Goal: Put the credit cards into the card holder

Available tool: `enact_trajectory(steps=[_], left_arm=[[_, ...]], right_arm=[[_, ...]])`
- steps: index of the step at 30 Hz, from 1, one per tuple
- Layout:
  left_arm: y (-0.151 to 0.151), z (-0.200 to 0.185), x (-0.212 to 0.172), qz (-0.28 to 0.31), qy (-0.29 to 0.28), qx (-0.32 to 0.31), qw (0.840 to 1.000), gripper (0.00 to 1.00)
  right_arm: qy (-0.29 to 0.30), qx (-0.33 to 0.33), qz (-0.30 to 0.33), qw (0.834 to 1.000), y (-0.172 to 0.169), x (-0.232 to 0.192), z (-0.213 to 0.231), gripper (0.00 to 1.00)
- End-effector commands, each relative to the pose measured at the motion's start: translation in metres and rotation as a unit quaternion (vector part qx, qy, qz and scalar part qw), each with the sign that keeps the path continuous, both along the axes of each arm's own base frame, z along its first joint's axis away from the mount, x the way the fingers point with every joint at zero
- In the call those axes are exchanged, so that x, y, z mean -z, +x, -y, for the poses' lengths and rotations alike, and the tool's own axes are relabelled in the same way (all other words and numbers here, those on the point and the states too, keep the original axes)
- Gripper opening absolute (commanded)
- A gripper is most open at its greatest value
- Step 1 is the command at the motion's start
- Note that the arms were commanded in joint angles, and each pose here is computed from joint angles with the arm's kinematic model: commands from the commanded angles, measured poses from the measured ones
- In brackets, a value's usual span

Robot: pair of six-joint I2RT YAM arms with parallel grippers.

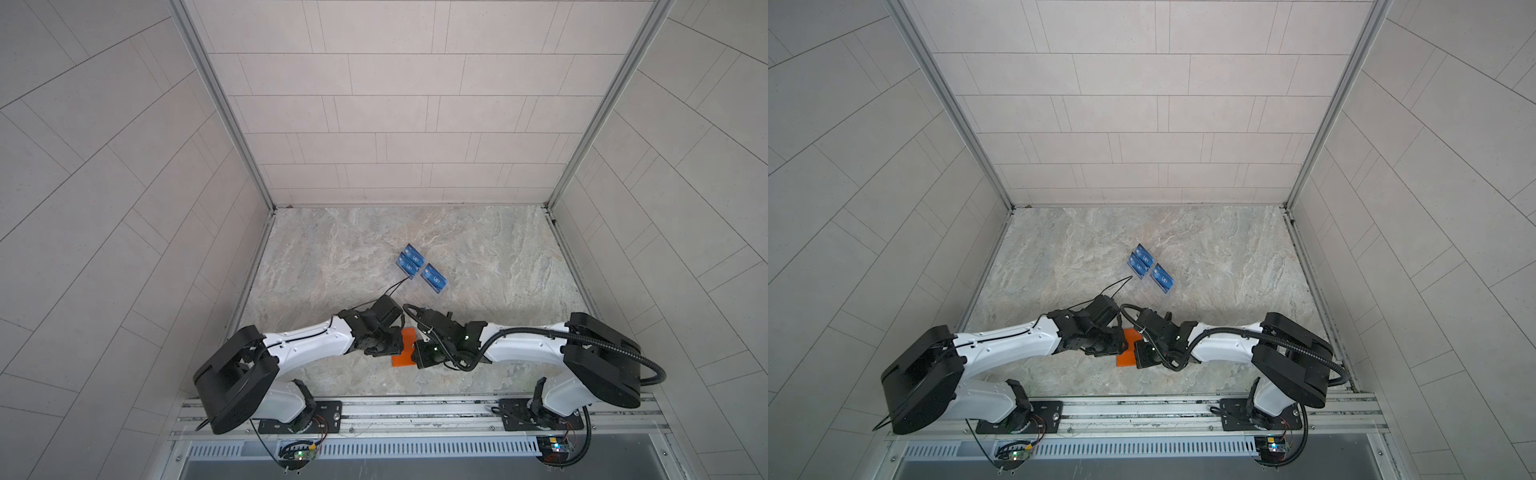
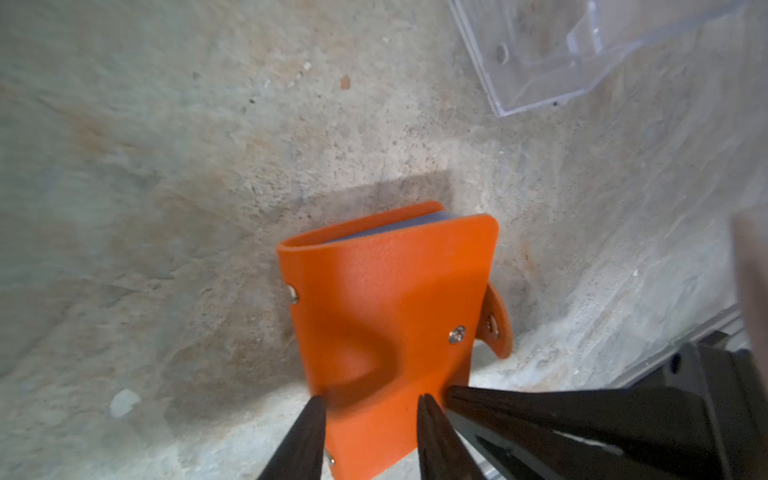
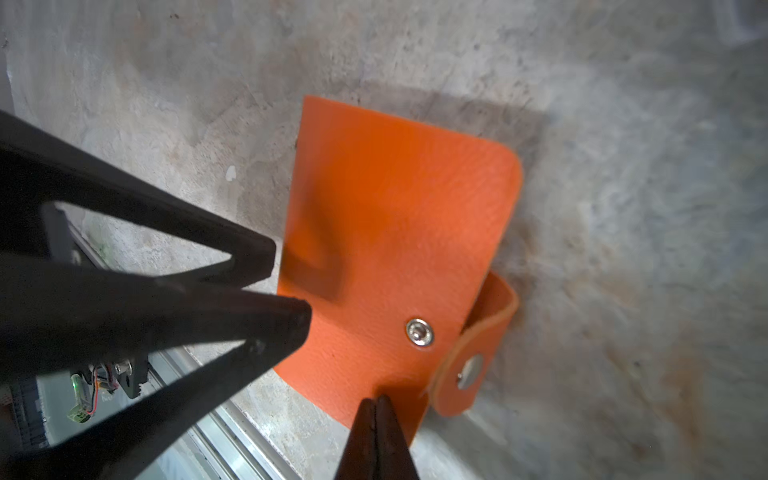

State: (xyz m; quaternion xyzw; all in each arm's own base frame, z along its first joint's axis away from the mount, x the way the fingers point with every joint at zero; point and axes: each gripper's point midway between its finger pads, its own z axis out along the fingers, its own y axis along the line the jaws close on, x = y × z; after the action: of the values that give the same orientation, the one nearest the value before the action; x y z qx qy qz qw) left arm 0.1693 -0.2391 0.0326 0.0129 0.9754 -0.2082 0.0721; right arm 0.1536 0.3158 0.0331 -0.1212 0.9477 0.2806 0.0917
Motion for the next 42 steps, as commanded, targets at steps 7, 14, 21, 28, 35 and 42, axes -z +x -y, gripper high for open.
enact_trajectory(steps=[7, 14, 21, 28, 35, 42], left_arm=[[-0.004, -0.011, 0.017, 0.004, 0.046, 0.016, 0.999, 0.26], [-0.006, -0.012, 0.019, 0.008, 0.051, 0.022, 0.998, 0.28], [-0.014, -0.019, 0.032, 0.000, 0.072, 0.029, 0.997, 0.29], [-0.016, -0.022, 0.035, 0.004, 0.067, 0.025, 0.997, 0.29], [-0.017, -0.025, 0.039, 0.006, 0.065, 0.021, 0.998, 0.28], [-0.018, -0.023, 0.037, 0.007, 0.058, 0.023, 0.998, 0.28]], right_arm=[[-0.045, 0.013, 0.011, 0.999, 0.009, -0.031, 0.016, 0.11], [-0.053, 0.051, 0.028, 0.997, 0.030, -0.049, 0.029, 0.16], [-0.098, 0.080, 0.030, 0.992, 0.047, -0.049, 0.046, 0.31], [-0.102, 0.073, 0.003, 0.992, 0.043, -0.037, 0.033, 0.35], [-0.108, 0.067, -0.007, 0.992, 0.039, -0.025, 0.020, 0.37], [-0.139, 0.062, -0.003, 0.988, 0.040, -0.018, 0.020, 0.30]])
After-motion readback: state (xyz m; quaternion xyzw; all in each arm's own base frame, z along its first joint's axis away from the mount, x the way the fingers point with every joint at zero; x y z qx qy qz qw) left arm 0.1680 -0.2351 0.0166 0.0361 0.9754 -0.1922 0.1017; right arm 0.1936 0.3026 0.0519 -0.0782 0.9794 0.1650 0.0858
